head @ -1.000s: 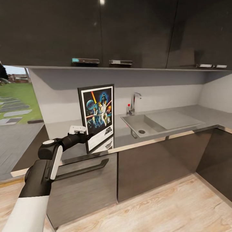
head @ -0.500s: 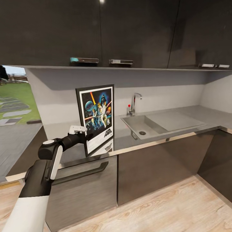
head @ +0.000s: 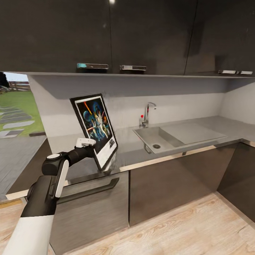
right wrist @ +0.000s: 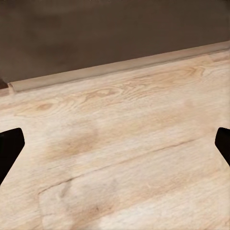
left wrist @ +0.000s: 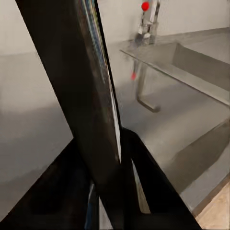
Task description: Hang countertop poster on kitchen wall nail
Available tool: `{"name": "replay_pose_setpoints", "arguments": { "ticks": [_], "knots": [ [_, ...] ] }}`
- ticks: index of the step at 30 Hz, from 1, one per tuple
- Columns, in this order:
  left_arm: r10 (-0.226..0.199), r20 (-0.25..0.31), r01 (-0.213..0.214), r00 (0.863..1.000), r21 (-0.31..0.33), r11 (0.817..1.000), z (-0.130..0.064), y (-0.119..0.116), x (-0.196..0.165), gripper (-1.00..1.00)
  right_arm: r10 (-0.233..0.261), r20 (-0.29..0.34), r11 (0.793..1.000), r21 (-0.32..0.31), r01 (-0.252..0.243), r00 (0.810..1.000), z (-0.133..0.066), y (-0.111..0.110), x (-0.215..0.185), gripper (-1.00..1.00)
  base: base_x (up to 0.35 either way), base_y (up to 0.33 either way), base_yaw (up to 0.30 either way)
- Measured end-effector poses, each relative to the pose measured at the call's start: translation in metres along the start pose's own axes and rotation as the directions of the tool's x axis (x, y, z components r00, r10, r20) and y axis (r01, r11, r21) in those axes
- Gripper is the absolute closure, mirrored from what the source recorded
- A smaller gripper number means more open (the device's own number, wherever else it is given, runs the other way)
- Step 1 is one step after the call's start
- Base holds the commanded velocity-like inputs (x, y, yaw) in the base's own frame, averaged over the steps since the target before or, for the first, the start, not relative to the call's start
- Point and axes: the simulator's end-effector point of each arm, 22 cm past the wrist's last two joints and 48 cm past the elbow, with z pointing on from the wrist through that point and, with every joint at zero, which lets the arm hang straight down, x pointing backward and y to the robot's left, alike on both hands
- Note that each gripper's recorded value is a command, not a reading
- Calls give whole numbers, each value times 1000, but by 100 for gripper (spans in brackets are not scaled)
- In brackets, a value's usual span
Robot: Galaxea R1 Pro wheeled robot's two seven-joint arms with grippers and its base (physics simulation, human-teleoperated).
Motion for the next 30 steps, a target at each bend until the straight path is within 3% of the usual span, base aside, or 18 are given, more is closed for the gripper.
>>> {"name": "replay_pose_setpoints", "arguments": {
  "ticks": [30],
  "knots": [
    [7,29,-8,1000,34,999,-5,-15,-14,100,2,0,1000,2,-2,1000,0,0,0,-100,0,0,0]
  ]
}}
